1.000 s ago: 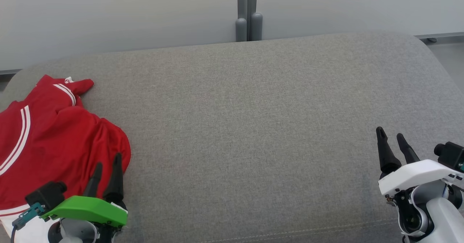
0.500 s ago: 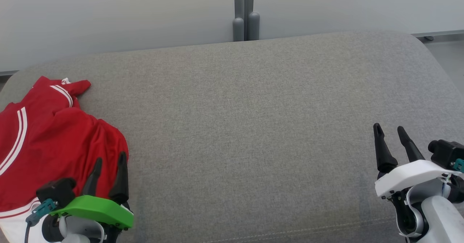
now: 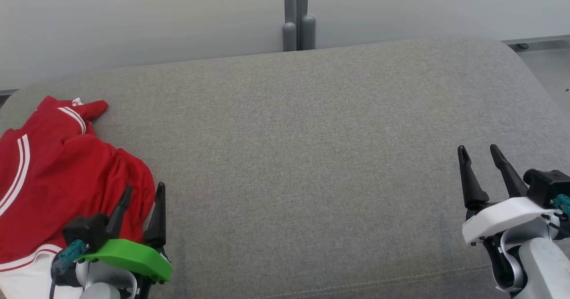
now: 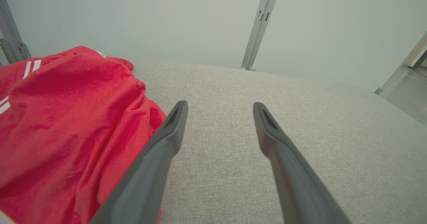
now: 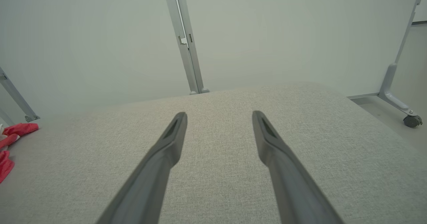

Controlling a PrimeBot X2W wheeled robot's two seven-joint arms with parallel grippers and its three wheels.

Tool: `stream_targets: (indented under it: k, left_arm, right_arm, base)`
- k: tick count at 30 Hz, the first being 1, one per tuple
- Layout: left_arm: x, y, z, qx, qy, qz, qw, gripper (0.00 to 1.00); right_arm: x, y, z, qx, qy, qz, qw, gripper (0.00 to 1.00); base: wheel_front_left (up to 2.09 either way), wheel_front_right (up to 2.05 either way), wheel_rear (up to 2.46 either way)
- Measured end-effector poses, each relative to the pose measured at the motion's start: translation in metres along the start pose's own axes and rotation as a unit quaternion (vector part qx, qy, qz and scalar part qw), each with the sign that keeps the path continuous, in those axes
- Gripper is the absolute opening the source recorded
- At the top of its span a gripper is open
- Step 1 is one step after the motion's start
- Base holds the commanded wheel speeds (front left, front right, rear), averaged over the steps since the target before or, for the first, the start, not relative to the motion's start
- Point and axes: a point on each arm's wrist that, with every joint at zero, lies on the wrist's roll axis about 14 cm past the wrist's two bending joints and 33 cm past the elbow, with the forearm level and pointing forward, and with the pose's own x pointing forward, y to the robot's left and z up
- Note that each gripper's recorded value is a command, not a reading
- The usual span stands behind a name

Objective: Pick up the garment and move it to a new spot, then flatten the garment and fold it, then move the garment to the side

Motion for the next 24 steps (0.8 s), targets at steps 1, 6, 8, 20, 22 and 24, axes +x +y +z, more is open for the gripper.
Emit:
stream_targets:
  k: [1, 6, 8, 20, 22, 24]
  left_arm:
    - [0.000, -0.001, 0.000, 0.006, -0.001, -0.002, 1.000, 1.00]
    - [0.002, -0.006, 0.001, 0.039, -0.006, -0.014, 0.999, 1.00]
    - [0.002, -0.007, 0.001, 0.052, -0.006, -0.018, 0.998, 1.00]
    - [0.004, -0.011, 0.001, 0.069, -0.008, -0.028, 0.997, 1.00]
    - [0.004, -0.011, 0.001, 0.069, -0.008, -0.028, 0.997, 1.00]
    - [0.004, -0.011, 0.001, 0.070, -0.007, -0.028, 0.997, 1.00]
  right_arm:
    - [0.000, 0.000, 0.001, -0.007, -0.001, 0.002, 1.000, 1.00]
    - [-0.001, 0.000, 0.005, -0.039, -0.012, 0.011, 0.999, 1.00]
    - [-0.002, 0.000, 0.006, -0.049, -0.016, 0.013, 0.999, 1.00]
    - [-0.006, -0.007, 0.003, -0.060, -0.014, 0.011, 0.998, 1.00]
    - [-0.006, -0.008, 0.003, -0.058, -0.014, 0.012, 0.998, 1.00]
    - [-0.006, -0.009, 0.003, -0.057, -0.014, 0.008, 0.998, 1.00]
  base:
    - [0.00, 0.00, 0.00]
    - [0.00, 0.00, 0.00]
    - [0.00, 0.00, 0.00]
    - [0.00, 0.00, 0.00]
    - [0.00, 0.00, 0.00]
    - [0.00, 0.00, 0.00]
